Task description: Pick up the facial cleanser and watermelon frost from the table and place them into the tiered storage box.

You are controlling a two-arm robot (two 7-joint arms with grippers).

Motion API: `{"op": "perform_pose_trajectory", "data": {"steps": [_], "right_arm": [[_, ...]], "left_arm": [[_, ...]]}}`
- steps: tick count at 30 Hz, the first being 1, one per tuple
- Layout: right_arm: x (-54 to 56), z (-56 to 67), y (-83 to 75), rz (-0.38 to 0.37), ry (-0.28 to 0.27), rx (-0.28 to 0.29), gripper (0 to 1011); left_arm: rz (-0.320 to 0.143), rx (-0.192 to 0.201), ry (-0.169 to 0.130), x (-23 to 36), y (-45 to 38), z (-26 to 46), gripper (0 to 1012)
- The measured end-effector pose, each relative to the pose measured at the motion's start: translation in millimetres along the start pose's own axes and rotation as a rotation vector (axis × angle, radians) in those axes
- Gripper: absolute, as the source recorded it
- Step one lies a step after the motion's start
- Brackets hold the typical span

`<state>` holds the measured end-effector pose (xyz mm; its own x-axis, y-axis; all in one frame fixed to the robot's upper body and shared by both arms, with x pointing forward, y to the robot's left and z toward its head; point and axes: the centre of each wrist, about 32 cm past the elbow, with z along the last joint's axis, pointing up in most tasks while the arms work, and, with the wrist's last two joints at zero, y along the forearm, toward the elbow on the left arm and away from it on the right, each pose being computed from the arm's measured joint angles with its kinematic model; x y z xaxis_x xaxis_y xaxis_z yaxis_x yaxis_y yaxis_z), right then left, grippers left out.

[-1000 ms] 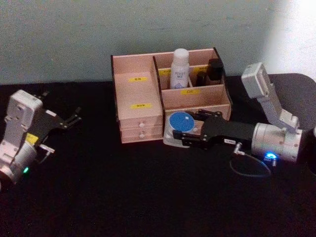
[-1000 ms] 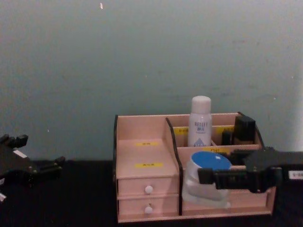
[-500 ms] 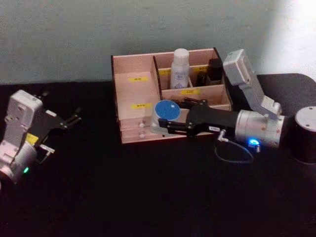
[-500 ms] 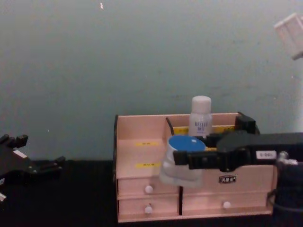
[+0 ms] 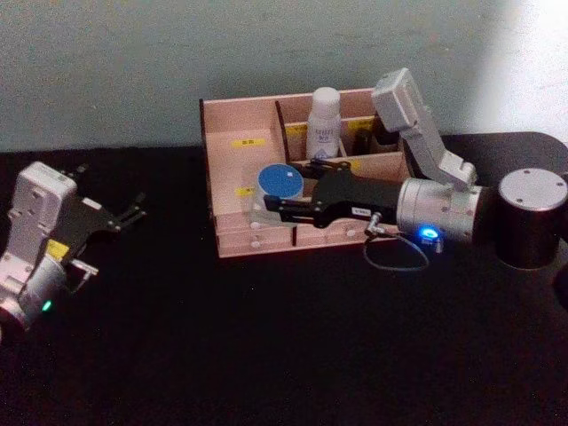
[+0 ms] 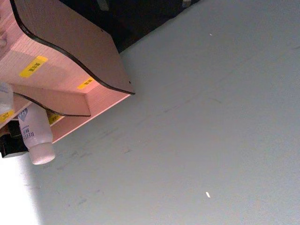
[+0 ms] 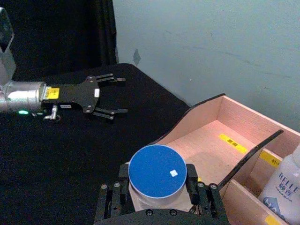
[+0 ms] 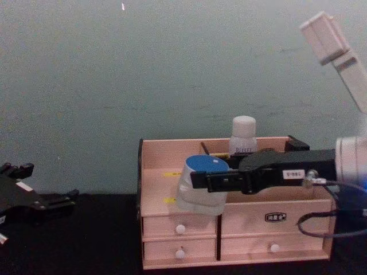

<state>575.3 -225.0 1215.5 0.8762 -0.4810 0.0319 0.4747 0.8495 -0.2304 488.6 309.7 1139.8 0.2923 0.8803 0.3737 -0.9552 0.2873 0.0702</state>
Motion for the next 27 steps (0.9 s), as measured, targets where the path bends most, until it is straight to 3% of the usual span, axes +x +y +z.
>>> {"op": "perform_pose_trajectory", "data": {"steps": [15, 27], "right_arm": [[17.3, 3.4, 24.9, -0.011, 0.003, -0.019, 729], [23.7, 8.4, 38.1, -0.024, 0.014, -0.010, 729]], "left_arm": [[0.000, 0.000, 0.000, 0.0, 0.0, 0.0, 1001], [0.000, 0.000, 0.000, 0.0, 0.0, 0.0, 1001]]}}
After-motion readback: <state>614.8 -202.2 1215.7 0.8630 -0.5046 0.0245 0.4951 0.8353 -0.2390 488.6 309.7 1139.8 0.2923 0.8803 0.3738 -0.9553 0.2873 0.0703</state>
